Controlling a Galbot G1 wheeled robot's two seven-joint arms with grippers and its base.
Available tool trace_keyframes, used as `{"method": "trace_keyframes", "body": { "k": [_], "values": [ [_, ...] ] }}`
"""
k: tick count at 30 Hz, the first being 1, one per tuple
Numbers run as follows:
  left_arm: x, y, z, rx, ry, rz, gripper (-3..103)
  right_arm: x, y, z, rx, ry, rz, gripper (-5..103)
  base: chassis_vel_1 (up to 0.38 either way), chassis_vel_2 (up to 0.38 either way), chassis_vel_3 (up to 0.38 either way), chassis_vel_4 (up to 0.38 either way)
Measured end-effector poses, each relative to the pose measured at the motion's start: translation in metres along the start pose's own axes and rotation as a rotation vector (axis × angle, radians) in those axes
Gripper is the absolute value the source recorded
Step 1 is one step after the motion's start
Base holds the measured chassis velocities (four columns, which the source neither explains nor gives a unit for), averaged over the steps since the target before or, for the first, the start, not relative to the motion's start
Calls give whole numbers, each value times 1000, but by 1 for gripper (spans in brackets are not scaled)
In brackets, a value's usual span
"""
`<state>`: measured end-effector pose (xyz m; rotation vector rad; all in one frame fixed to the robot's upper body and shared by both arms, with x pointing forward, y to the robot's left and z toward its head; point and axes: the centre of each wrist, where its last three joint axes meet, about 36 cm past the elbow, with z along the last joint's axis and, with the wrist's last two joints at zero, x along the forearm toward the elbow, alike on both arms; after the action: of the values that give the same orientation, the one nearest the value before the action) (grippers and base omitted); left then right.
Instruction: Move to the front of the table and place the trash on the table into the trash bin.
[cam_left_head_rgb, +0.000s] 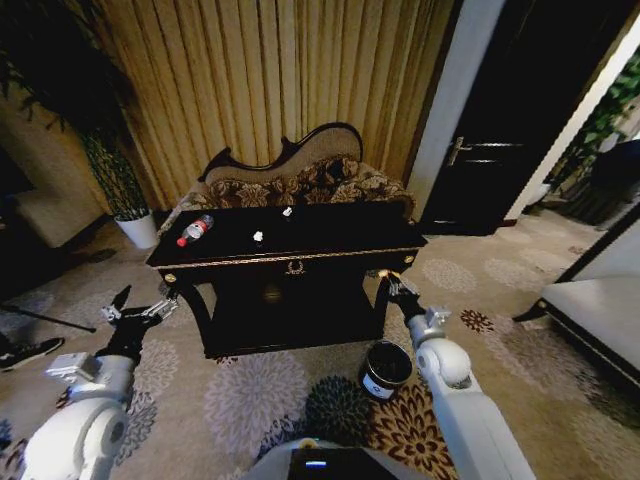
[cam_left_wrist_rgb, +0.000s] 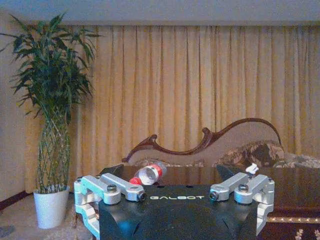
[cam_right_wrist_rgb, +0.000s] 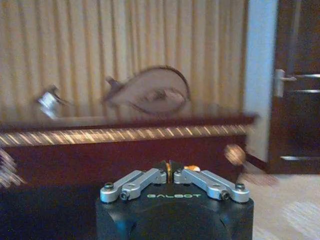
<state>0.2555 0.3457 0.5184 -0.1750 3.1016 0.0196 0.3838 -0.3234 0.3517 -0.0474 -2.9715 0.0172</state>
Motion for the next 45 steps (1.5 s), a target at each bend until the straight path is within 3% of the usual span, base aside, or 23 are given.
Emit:
{"method": "trace_keyframes", "body": {
  "k": [5,10,16,23,27,31,33,35,42,44,45],
  "values": [
    [-1,4,3,1,-1,-4,100,-4,-20,50,66,64,59,2,0,0,0,0],
    [-4,10,12,6,3,-6,100,-3,-44,116,118,206,132,2,0,0,0,0],
    [-8,12,15,10,0,-9,100,-3,-45,144,119,280,160,2,0,0,0,0],
    [-10,14,18,10,6,-9,100,-4,-44,153,208,318,165,2,0,0,0,0],
    [-9,14,18,11,9,-6,100,-3,-50,150,217,312,175,24,0,0,0,0],
    [-9,14,18,10,10,-6,100,-3,-51,146,220,302,175,29,0,0,0,0],
    [-9,14,18,8,8,-5,100,-4,-51,144,222,297,175,45,0,0,0,0],
    [-9,14,18,8,8,-6,100,-4,-51,143,222,294,175,45,0,0,0,0],
    [-6,15,19,6,3,-8,100,-3,-49,142,218,288,173,78,0,0,0,0],
    [-6,15,19,5,2,-8,100,-3,-49,142,217,287,173,78,0,0,0,0],
    [-6,15,18,5,2,-9,100,-3,-48,141,214,286,173,83,0,0,0,0]
  ]
}}
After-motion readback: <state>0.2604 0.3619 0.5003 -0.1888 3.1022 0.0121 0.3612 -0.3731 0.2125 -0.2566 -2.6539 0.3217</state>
